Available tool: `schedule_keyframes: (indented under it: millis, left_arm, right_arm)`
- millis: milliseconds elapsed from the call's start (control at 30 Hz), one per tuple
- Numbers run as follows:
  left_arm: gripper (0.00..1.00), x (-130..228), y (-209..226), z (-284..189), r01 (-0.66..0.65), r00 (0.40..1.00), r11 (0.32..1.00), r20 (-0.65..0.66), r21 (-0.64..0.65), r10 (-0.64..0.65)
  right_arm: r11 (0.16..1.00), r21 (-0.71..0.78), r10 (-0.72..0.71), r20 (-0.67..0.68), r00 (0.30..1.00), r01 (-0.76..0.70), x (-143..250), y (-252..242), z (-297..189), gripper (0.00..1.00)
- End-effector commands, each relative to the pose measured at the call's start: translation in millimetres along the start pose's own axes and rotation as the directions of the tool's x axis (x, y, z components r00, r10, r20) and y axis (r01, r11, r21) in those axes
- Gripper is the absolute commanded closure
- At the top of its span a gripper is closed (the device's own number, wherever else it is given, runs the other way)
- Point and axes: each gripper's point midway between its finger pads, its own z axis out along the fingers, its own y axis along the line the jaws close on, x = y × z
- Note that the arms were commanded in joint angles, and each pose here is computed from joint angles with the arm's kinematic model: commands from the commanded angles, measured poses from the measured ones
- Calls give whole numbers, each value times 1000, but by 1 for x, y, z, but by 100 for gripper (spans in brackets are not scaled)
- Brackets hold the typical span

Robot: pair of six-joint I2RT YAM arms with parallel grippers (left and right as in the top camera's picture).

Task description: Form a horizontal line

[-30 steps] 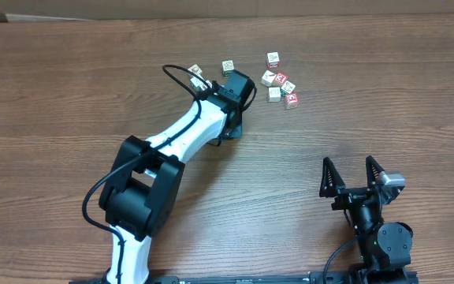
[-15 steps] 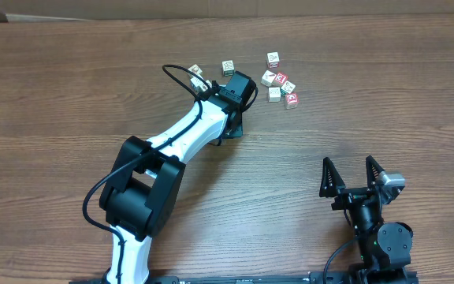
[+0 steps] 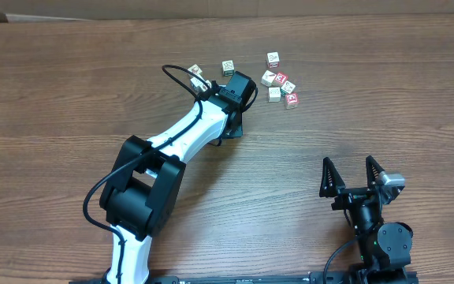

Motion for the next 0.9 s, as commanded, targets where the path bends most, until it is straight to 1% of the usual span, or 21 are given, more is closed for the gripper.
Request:
schedule_keyframes:
  millis: [0,300,733,800,867]
  left_arm:
    - [87,3,7,10,27,1000,999,-9,-34,-27]
    - [87,17,9,25,14,998,998,-63,-55,-17]
    - [88,15,10,25,14,998,998,-56,-60,-17]
    - [86,15,10,25,13,998,998,-56,-60,-17]
    - [70,15,9,25,13,998,998,-57,-59,-16]
  right_arm:
    - [1000,-5,-3,-3,1000,3,3,0,0,0]
    - [1000,-5,-3,-4,1000,3,3,0,1,0]
    - [1000,-5,-3,-4,1000,3,3,0,1,0]
    - [1000,-5,-3,-4,1000,3,3,0,1,0]
    - [1000,-5,-3,-3,1000,3,3,0,0,0]
